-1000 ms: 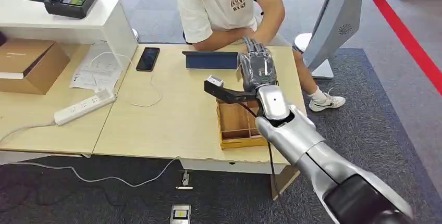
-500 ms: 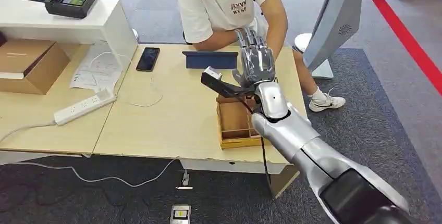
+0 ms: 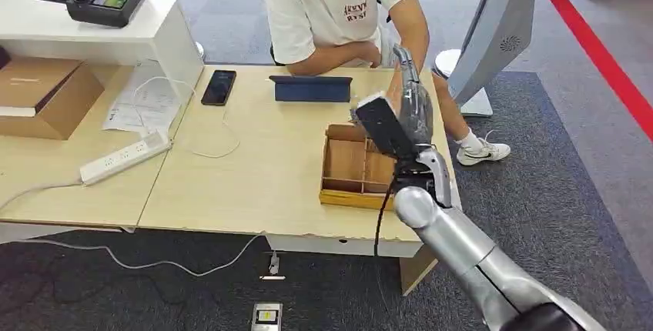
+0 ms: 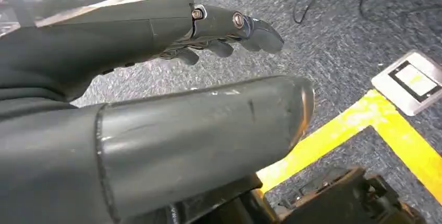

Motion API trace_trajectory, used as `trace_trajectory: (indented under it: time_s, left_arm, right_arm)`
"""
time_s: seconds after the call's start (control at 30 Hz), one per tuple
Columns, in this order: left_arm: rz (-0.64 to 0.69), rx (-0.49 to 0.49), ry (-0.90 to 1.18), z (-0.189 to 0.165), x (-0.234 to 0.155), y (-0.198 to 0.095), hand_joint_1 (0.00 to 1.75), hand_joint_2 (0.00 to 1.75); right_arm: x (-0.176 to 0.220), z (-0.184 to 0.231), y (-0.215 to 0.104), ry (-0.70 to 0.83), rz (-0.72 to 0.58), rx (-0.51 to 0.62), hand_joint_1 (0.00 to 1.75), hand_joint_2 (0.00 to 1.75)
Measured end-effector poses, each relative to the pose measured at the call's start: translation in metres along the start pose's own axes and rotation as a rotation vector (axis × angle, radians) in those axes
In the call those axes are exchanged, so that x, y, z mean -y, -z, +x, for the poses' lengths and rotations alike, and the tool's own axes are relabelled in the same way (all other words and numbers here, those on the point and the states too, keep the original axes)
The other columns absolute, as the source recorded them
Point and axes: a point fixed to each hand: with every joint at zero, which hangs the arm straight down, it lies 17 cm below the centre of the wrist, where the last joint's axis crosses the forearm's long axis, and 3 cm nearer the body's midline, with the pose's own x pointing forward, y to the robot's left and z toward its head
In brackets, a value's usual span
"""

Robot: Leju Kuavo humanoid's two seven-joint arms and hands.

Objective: Pass the card to the sensor for recognition and then transmit it.

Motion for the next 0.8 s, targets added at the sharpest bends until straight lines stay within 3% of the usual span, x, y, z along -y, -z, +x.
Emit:
trace_trajectory:
  time_s: [0.17, 0.37, 0.6, 0.8]
  left_arm:
    - [-0.005, -0.033, -0.041, -0.009, 0.003, -0.002, 0.00, 0.00]
    - [0.005, -0.050, -0.083, -0.012, 0.002, -0.002, 0.00, 0.00]
    - [0.005, -0.065, -0.116, -0.013, 0.002, -0.002, 0.00, 0.00]
    - [0.005, -0.074, -0.146, -0.011, 0.002, -0.002, 0.00, 0.00]
  right_arm:
    - [0.043, -0.025, -0.047, 0.312, -0.077, -0.062, 0.00, 1.75]
    - [0.125, -0.074, -0.088, 0.629, -0.291, -0.153, 0.00, 1.75]
    - [0.206, -0.141, -0.134, 0.627, -0.543, -0.227, 0.00, 1.75]
    - [0.232, -0.221, -0.186, 0.642, -0.696, -0.405, 0.00, 1.75]
